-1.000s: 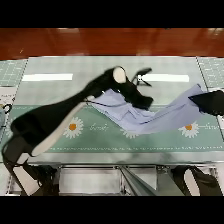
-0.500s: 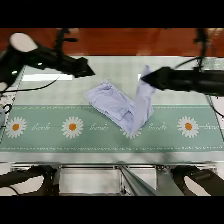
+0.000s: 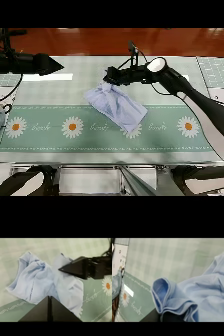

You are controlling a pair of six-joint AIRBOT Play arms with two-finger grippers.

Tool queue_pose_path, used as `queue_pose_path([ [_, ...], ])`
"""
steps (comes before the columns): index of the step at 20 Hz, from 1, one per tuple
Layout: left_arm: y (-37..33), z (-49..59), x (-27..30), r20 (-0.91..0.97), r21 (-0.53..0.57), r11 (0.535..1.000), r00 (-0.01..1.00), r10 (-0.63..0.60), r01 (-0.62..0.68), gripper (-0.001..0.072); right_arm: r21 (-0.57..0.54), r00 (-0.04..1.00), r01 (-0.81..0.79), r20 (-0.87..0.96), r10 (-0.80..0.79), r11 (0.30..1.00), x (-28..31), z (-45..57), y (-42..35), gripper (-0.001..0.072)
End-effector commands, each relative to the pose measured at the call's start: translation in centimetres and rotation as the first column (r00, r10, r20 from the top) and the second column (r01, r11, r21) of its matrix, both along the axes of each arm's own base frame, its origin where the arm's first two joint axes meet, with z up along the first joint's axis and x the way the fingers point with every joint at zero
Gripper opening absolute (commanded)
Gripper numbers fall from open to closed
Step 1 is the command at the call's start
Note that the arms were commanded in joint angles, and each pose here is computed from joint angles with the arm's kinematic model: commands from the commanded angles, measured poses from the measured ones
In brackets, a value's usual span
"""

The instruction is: Fold the shirts.

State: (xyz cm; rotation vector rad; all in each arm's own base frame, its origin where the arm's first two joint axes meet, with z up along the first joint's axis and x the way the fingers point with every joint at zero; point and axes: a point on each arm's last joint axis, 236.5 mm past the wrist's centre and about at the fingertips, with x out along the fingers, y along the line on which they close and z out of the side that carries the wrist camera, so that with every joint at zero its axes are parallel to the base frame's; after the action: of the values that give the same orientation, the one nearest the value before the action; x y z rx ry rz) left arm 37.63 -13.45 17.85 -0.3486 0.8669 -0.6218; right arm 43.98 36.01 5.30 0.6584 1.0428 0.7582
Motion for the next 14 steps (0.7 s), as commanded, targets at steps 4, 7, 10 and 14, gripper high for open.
queue_pose_path([
  [4,1.1,-3.8,-1.3,-0.087,0.008,1.0,0.996,0.011,-0.011,0.0027,0.045,0.998,0.016,-0.059,-0.014,0.999,1.6,-3.3,2.2,0.0025],
  [7,1.1,-5.4,-1.7,-0.126,0.005,1.0,0.992,0.016,-0.016,0.0027,0.045,0.997,0.049,-0.067,-0.046,0.998,2.3,-4.0,2.1,0.0163],
  [10,1.3,-6.4,-1.5,-0.135,0.005,0.999,0.99,0.038,-0.038,0.0027,0.046,0.996,0.017,-0.086,-0.013,0.999,1.6,-3.8,1.7,0.0414],
  [14,4.3,-6.2,0.1,-0.108,0.004,0.991,0.985,0.136,-0.137,0.0027,0.091,0.975,-0.098,-0.19,0.114,0.991,-1.0,-0.5,-3.0,0.0412],
])
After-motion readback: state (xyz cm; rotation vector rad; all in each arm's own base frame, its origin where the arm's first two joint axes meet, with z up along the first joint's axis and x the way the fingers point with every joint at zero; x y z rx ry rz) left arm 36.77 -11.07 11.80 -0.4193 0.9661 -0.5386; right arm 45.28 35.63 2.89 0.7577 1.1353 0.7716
